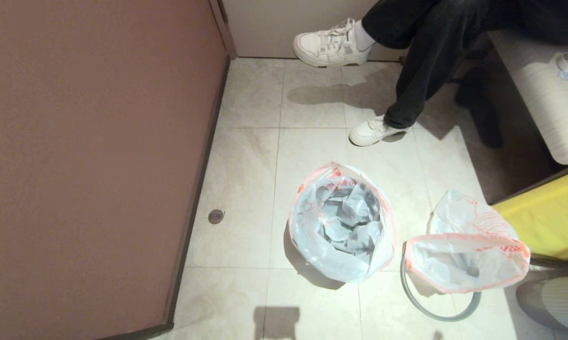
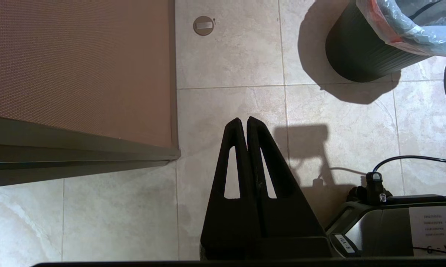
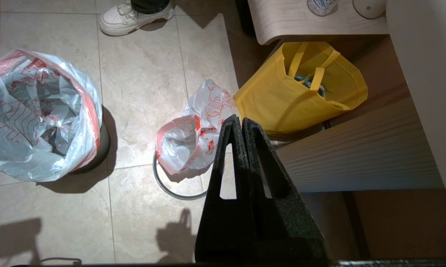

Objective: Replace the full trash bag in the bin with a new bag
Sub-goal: Place the trash can ring on the trash can

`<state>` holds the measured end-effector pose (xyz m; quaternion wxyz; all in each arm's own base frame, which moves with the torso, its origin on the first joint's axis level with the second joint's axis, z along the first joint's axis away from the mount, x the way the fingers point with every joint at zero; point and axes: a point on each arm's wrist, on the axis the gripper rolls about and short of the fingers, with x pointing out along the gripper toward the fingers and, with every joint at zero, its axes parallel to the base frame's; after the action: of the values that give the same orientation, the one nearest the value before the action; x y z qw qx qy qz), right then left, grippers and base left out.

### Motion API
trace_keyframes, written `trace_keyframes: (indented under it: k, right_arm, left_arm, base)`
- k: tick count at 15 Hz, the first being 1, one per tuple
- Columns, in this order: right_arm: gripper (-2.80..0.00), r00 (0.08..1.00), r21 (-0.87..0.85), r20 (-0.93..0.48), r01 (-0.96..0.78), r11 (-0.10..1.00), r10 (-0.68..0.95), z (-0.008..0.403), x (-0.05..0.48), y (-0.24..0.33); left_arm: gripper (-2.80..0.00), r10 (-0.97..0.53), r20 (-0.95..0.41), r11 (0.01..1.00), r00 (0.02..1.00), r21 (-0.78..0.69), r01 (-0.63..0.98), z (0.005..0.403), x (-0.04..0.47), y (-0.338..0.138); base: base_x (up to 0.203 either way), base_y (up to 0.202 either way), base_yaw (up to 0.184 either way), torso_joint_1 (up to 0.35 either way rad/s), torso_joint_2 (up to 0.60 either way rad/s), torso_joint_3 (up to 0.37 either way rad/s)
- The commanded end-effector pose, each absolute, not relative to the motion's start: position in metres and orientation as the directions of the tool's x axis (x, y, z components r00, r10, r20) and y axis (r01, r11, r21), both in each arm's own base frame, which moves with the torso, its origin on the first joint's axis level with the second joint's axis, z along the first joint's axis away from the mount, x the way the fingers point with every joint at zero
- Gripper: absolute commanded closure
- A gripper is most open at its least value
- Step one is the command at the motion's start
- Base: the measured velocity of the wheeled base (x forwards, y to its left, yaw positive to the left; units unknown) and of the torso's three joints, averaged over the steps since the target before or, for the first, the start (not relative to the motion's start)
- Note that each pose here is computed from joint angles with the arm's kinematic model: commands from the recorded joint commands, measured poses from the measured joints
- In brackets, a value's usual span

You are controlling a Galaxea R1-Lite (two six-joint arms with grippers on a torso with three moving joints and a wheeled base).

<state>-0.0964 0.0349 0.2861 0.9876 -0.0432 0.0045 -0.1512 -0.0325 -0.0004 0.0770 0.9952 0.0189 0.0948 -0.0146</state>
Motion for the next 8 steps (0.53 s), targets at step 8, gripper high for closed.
trace_keyframes:
  k: [8]
  right_arm:
    - [0.00, 0.958, -0.089, -0.024, 0.281, 0.956, -0.284, 0.2787, -0.0928, 0.0339]
  left_arm:
    - [0.00, -0.034, -0.174, 0.998, 0.984, 0.042, 0.042, 0.0762, -0.0336, -0.0005]
  base:
    - [0.000, 0.000, 0.000, 0.000, 0.00, 0.000]
